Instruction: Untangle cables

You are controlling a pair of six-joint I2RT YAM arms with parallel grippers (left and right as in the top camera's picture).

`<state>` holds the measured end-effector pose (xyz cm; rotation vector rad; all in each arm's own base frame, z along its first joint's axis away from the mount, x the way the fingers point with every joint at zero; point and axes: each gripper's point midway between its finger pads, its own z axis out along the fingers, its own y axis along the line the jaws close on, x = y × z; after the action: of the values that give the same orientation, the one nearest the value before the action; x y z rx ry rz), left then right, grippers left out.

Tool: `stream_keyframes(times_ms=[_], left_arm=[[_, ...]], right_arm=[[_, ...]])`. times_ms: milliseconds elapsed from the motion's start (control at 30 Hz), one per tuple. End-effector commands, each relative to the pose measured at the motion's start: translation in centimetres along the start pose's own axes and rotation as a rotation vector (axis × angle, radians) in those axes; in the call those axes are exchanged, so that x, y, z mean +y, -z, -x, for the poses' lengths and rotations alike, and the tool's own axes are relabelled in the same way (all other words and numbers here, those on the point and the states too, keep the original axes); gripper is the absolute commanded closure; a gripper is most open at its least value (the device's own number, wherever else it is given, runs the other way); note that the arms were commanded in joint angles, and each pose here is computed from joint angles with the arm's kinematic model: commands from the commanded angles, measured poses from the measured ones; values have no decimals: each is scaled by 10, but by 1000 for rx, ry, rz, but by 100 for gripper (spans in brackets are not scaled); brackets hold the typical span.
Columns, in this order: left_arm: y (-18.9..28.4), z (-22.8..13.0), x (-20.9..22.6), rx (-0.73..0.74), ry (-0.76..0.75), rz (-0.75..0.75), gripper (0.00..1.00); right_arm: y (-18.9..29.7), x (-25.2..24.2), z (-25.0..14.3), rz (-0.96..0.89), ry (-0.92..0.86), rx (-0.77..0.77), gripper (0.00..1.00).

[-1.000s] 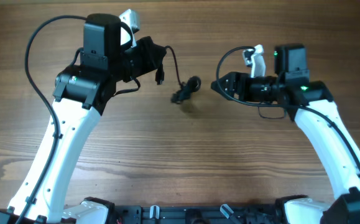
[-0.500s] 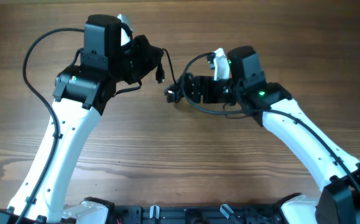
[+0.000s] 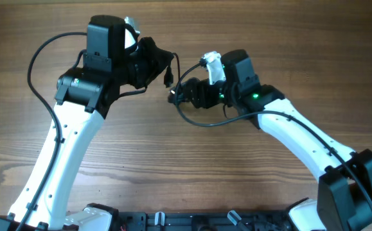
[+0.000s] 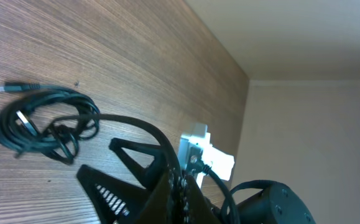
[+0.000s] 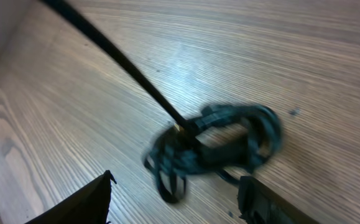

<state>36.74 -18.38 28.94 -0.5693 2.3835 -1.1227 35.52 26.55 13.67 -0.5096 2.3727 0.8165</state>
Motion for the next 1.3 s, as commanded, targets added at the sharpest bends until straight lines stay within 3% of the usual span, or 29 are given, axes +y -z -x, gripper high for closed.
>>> stream_keyframes(times_ms=[0, 167, 367, 833, 967, 1033, 1100, 1267], left_arm=[[10, -4, -14, 4, -13, -49, 96], [10, -4, -14, 5, -13, -48, 96], [10, -4, -14, 4, -13, -48, 95], [9, -7, -8, 15, -8, -24, 94], [9, -7, 9, 2, 15, 55, 90], [11, -9, 27, -3, 14, 133, 83], [14, -13, 47, 0, -20, 228, 69], [13, -22, 81, 63, -101, 370, 9]], right_arm=[[-19, 20, -8, 57, 68, 31, 36], [-47, 4, -26, -16, 49, 75, 51], [-50, 4, -24, -16, -24, 63, 84], [-49, 14, -35, 42, -113, 116, 94], [-48, 16, -40, 50, -152, 139, 96], [-47, 18, -42, 62, -161, 152, 96], [-47, 18, -47, 60, -189, 170, 96], [-44, 28, -52, 115, -212, 207, 96]])
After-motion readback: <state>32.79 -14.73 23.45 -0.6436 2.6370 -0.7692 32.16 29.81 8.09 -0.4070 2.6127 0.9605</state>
